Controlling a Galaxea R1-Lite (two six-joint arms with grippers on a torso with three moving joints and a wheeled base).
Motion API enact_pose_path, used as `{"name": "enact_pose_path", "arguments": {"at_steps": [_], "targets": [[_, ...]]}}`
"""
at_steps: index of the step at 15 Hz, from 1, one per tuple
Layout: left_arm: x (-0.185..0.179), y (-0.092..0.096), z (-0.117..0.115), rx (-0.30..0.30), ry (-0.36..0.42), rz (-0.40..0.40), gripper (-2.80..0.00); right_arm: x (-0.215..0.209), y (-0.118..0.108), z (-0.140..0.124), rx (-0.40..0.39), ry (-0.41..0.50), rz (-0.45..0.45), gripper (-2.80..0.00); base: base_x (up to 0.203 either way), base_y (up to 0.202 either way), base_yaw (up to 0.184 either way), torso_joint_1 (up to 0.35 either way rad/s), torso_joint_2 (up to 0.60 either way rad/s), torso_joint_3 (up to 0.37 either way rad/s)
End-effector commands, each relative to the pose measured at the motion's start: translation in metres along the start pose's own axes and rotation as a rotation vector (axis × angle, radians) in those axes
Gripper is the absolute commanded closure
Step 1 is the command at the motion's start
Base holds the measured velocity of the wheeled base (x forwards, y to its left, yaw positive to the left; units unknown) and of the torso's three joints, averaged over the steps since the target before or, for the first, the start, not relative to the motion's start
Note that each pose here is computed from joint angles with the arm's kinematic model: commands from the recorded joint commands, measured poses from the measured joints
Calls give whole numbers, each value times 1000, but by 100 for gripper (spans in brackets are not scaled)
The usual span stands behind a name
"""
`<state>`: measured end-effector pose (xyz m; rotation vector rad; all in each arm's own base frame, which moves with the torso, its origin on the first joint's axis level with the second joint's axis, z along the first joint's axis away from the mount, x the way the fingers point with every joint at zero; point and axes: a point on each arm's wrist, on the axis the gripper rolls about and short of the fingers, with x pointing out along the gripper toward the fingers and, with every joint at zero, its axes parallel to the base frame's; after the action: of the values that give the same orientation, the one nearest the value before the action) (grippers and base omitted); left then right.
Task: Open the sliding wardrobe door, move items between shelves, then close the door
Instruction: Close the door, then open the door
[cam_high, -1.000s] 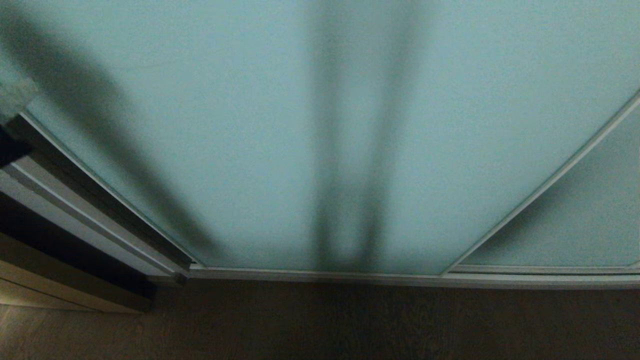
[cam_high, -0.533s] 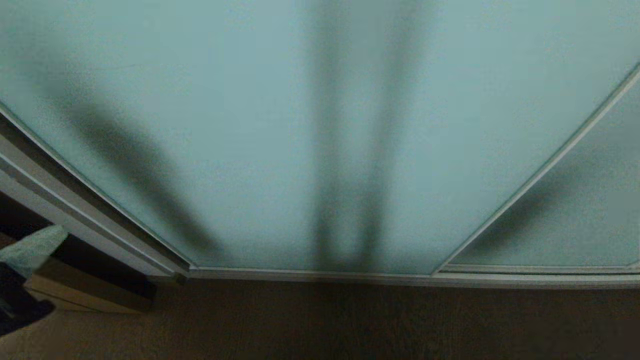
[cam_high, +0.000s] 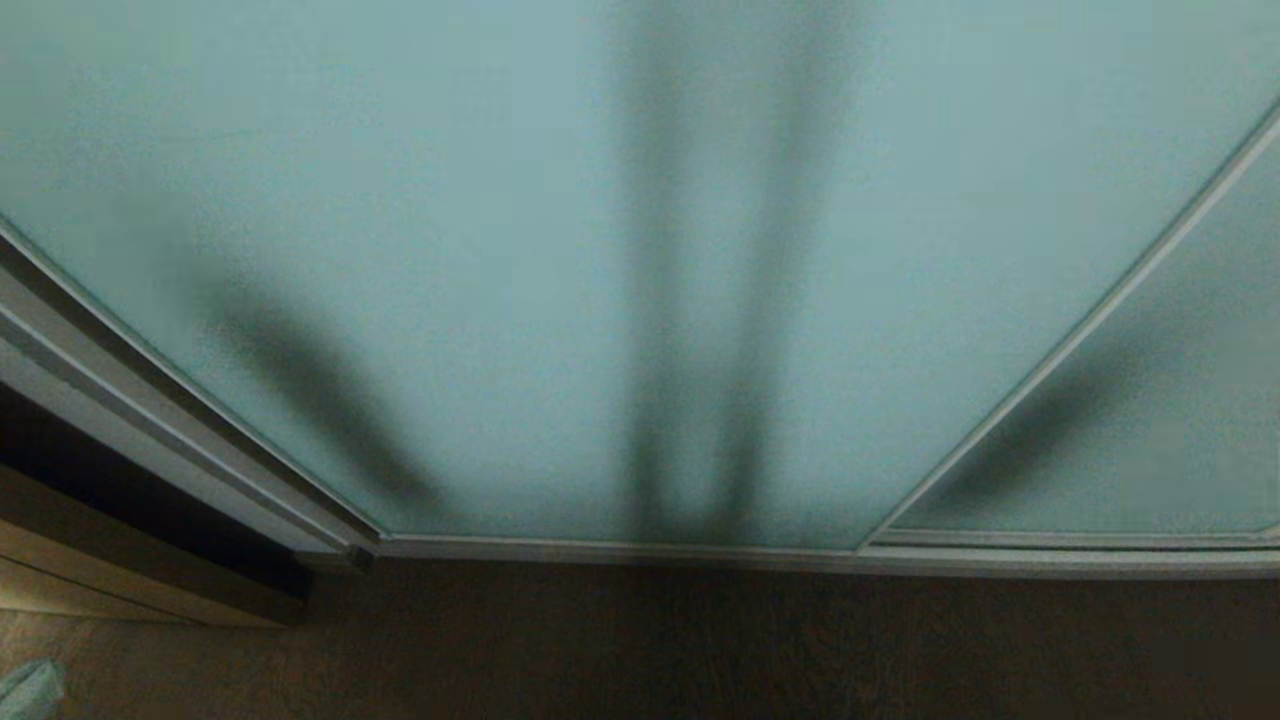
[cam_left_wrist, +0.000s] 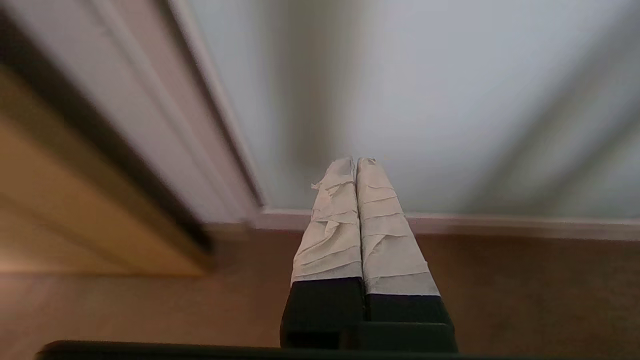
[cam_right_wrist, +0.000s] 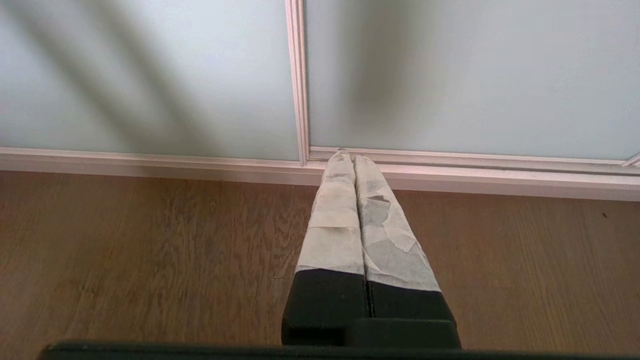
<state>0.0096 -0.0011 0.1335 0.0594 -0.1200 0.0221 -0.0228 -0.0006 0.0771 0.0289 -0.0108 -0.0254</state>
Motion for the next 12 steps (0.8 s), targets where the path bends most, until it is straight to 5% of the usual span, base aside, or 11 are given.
{"name": "enact_pose_path", "arguments": {"at_steps": [1,6,9,12], "targets": [[-9,-1,-12,1,-15,10,0,0,0,0,0,1,1,0,0,0,0,0,0,0],[-11,-7,-33,-35,190,-202,0,0,0,0,0,-1,0,0,0,0,0,0,0,0],[-11,-7,-27,-37,178,-195,0,0,0,0,0,1,1,0,0,0,0,0,0,0],[-12,-9,-34,-4,206,-294,0,0,0,0,0,0,1,0,0,0,0,0,0,0]]}}
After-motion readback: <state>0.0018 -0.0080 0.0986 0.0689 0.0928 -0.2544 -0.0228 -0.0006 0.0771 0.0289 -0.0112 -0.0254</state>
